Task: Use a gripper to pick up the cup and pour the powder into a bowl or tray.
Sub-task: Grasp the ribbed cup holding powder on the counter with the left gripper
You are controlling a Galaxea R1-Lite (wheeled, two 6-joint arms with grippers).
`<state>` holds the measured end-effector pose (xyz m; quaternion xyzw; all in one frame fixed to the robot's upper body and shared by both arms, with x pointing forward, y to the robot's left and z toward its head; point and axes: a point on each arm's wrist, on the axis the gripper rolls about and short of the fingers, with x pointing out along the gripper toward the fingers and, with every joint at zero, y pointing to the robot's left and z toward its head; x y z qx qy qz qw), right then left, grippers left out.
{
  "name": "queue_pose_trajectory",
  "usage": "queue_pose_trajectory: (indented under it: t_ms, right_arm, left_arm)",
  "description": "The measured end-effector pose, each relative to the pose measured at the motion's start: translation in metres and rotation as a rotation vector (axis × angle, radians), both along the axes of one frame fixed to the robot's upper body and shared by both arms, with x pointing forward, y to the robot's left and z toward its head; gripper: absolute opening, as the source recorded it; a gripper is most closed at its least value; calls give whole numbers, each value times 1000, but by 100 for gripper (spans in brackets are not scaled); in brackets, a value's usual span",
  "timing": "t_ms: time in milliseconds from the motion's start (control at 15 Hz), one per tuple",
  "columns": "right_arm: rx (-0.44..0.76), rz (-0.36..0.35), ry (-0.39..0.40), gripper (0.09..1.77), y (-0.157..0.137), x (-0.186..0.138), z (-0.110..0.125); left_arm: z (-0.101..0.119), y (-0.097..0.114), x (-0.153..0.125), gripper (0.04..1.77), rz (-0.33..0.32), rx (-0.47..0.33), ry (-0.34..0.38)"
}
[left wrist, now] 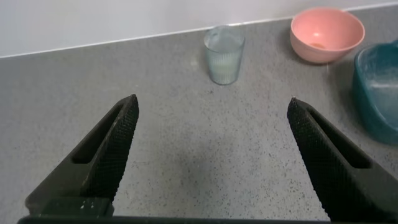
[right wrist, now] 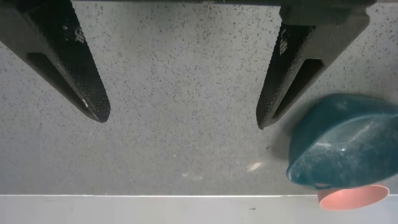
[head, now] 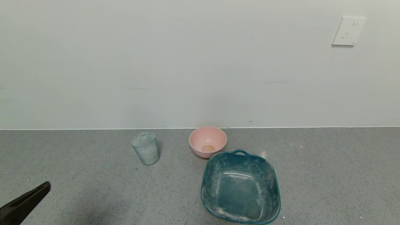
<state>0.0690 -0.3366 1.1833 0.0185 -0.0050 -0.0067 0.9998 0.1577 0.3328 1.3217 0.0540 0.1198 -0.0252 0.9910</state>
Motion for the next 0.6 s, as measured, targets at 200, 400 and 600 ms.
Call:
queue_pose_trajectory:
  t_ms: [200, 400, 600]
  right_arm:
    - [-1, 0, 0, 171, 0, 0, 0]
    - [0, 0, 0, 171, 0, 0, 0]
    - [0, 0, 0, 171, 0, 0, 0]
  left_arm:
    - [-4, -1, 43, 172, -40, 17, 146]
    - [-22, -4, 76, 172, -68, 26, 260]
    - [-46, -7, 105, 172, -81, 28, 281]
